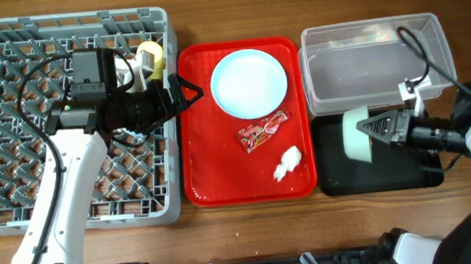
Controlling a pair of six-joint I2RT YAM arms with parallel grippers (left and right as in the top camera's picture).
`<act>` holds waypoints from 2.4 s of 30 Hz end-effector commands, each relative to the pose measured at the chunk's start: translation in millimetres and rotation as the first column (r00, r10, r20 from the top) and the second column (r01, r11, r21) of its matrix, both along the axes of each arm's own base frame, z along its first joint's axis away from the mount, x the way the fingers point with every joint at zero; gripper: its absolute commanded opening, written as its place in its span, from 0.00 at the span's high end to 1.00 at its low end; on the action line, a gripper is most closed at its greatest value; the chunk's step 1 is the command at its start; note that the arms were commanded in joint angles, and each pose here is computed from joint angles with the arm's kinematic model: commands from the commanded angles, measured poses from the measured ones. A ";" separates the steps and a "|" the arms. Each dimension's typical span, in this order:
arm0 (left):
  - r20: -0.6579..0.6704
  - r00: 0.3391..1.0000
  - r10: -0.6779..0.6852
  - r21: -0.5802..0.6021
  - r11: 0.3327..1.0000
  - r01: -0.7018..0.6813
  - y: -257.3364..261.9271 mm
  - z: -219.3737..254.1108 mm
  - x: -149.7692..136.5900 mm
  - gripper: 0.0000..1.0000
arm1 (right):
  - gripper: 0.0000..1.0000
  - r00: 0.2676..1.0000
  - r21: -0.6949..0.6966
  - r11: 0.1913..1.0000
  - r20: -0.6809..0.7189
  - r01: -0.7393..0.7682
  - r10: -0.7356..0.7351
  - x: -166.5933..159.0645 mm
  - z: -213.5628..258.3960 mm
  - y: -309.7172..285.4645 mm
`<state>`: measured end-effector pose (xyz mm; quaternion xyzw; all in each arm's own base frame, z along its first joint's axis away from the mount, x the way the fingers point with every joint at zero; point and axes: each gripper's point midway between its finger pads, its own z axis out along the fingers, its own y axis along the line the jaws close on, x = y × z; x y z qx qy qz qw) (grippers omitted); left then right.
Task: Sort waste into correct bins and load items into the dishwasher rack
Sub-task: 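Lift the green bowl and tip scraps onto the black tray, then return the green bowl to the red tray and release it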
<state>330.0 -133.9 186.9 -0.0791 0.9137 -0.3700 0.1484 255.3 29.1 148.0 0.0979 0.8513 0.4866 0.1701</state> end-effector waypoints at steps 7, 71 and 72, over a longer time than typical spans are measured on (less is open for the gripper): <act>0.023 1.000 0.009 -0.001 1.000 -0.009 1.5 8.2 1.8 0.00 | 0.96 0.969 0.207 0.956 0.092 0.206 -0.229 18.9 21.3 -47.5; 0.023 1.000 0.009 -0.001 1.000 -0.009 1.5 8.2 1.8 0.00 | 0.96 0.985 -0.295 0.940 -0.037 -0.174 0.171 -2.0 69.3 133.1; 0.023 1.000 0.009 -0.001 1.000 -0.009 1.5 8.2 1.8 0.00 | 0.96 0.984 -0.343 0.923 -0.047 -0.176 0.170 -5.3 63.6 142.1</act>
